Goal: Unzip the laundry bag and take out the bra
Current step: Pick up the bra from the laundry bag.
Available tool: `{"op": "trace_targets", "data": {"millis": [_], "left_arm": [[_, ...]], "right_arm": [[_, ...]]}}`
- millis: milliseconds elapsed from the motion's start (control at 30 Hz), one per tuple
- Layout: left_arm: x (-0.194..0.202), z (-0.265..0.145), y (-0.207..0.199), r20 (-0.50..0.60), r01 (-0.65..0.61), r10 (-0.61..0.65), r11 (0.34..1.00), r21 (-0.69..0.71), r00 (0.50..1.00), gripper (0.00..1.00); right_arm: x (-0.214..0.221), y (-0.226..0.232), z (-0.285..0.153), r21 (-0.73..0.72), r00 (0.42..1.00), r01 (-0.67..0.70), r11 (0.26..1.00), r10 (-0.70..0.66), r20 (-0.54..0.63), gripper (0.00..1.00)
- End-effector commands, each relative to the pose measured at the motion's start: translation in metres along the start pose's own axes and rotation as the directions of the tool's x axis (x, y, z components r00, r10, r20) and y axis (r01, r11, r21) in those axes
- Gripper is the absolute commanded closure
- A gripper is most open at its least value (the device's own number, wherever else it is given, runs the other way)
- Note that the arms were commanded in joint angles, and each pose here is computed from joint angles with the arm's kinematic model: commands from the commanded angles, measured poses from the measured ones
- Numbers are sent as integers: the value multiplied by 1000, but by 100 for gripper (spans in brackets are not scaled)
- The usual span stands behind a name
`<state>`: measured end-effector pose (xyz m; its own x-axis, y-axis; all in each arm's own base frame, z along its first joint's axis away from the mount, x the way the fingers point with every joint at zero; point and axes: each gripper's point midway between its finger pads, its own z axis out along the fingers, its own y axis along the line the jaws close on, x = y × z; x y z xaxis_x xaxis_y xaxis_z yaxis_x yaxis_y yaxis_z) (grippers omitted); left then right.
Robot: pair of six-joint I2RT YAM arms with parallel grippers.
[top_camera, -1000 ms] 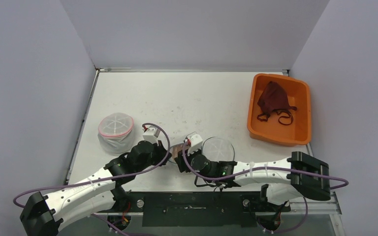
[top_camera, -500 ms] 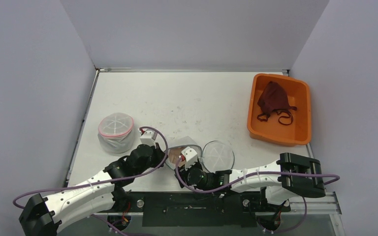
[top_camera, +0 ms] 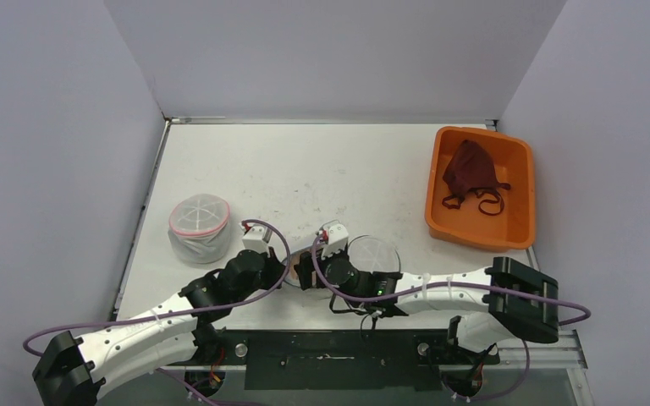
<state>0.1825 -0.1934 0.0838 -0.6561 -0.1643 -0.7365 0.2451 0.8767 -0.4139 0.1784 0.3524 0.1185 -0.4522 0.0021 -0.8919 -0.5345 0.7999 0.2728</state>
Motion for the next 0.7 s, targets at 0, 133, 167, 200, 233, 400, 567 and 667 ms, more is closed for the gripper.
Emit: {"op": "trace_targets", "data": {"millis": [0, 133, 167, 200, 233, 400, 567, 667], "left_arm": [[-10, -1, -5, 45, -7, 6, 1000, 19, 999, 100], [-13, -3, -7, 57, -6, 5, 1000, 25, 998, 100], [-13, -3, -7, 61, -3, 1, 1000, 25, 998, 100], [-14, -3, -7, 66, 0, -1, 1000, 24, 998, 100], [-15, -3, -6, 72, 3, -4, 1000, 18, 997, 100], [-13, -3, 1, 64, 8, -7, 1000, -18, 998, 100], [-9, -3, 4, 59, 15, -14, 999, -29, 998, 100], [-9, -4, 6, 64, 19, -17, 999, -31, 998, 100]], "right_arm": [[-6, 24, 16, -62, 1000, -31, 998, 31, -8, 30], [-2, 24, 22, -60, 999, -29, 998, 28, -24, 29], [6, 22, 26, -48, 999, -10, 999, 8, -46, 30], [9, 22, 30, -47, 998, -2, 999, -1, -58, 30], [14, 22, 33, -40, 997, 5, 999, -7, -71, 30], [33, 20, 48, -12, 992, 27, 1000, -28, -119, 31], [53, 5, 59, 70, 985, 65, 995, -53, -167, 38], [63, -6, 61, 121, 980, 80, 989, -56, -191, 49]]}}
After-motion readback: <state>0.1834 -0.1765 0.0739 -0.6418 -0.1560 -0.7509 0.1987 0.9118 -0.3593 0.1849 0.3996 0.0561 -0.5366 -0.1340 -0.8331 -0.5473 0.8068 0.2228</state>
